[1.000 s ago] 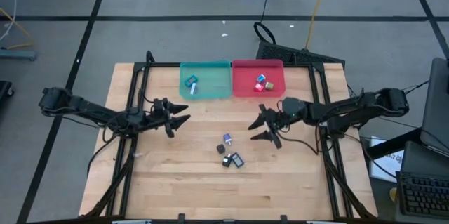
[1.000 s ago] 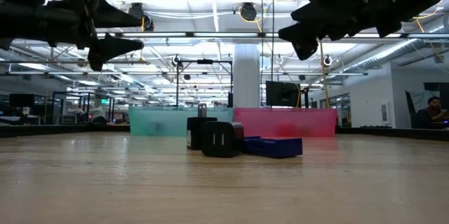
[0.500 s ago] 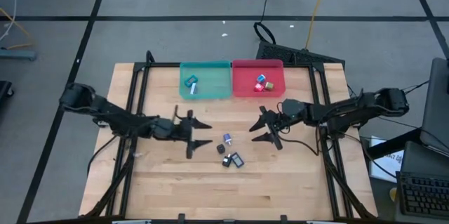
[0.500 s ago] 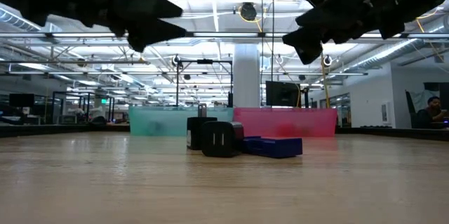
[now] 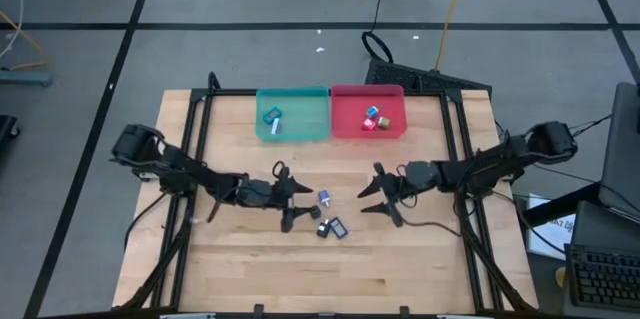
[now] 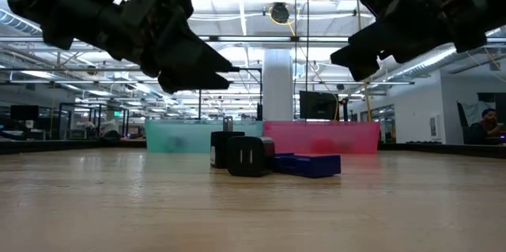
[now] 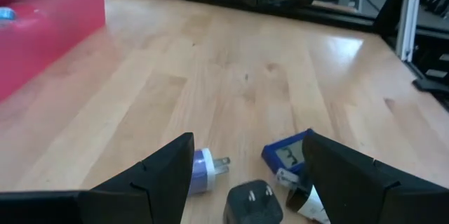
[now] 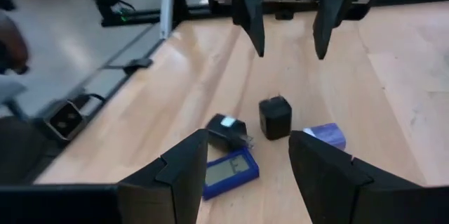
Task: Sort charging adapters and watches
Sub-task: Put the blue watch in the blue bin
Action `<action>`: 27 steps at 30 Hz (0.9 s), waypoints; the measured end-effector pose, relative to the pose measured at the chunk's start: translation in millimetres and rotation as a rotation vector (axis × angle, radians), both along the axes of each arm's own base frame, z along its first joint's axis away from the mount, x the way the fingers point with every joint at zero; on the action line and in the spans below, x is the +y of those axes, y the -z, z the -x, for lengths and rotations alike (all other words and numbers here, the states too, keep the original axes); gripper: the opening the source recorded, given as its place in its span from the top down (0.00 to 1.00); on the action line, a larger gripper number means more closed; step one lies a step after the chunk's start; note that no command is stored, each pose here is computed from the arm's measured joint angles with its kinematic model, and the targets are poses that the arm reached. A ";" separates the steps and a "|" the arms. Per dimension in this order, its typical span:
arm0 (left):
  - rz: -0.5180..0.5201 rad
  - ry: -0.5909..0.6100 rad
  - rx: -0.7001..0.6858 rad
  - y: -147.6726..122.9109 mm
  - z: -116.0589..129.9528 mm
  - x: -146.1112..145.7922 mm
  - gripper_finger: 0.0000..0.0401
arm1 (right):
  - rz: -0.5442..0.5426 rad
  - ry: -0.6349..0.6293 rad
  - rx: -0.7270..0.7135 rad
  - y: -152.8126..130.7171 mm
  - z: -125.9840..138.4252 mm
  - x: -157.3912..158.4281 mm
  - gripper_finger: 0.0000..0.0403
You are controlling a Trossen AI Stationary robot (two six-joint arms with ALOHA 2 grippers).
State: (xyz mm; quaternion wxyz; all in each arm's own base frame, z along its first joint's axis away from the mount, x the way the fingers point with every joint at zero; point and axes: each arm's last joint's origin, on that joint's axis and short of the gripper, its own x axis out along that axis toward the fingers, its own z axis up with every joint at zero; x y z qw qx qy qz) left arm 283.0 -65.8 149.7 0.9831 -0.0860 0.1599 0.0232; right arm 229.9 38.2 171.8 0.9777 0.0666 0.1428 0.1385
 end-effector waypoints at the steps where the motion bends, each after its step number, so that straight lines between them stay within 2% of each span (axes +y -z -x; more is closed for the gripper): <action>1: -0.002 0.000 0.006 1.6 -1.0 -0.2 0.33 | 0.009 0.007 0.005 2.5 -0.8 3.6 0.52; 5: -0.004 -0.002 0.013 3.9 -2.6 -0.6 0.33 | 0.016 0.058 0.032 12.9 -7.7 15.8 0.52; 9: -0.002 -0.007 0.017 4.5 -2.5 0.0 0.33 | 0.027 0.102 0.121 26.1 -23.7 26.8 0.52; 18: -0.004 -0.016 0.016 4.7 -2.4 0.3 0.33 | 0.126 0.061 0.305 50.7 -66.8 48.9 0.52; 24: 0.001 -0.018 0.018 4.9 -2.3 0.4 0.33 | 0.187 0.061 0.410 58.4 -71.7 49.8 0.52; 27: 0.001 -0.018 0.020 5.2 -2.2 0.4 0.33 | 0.263 0.140 0.476 60.6 -66.7 46.1 0.52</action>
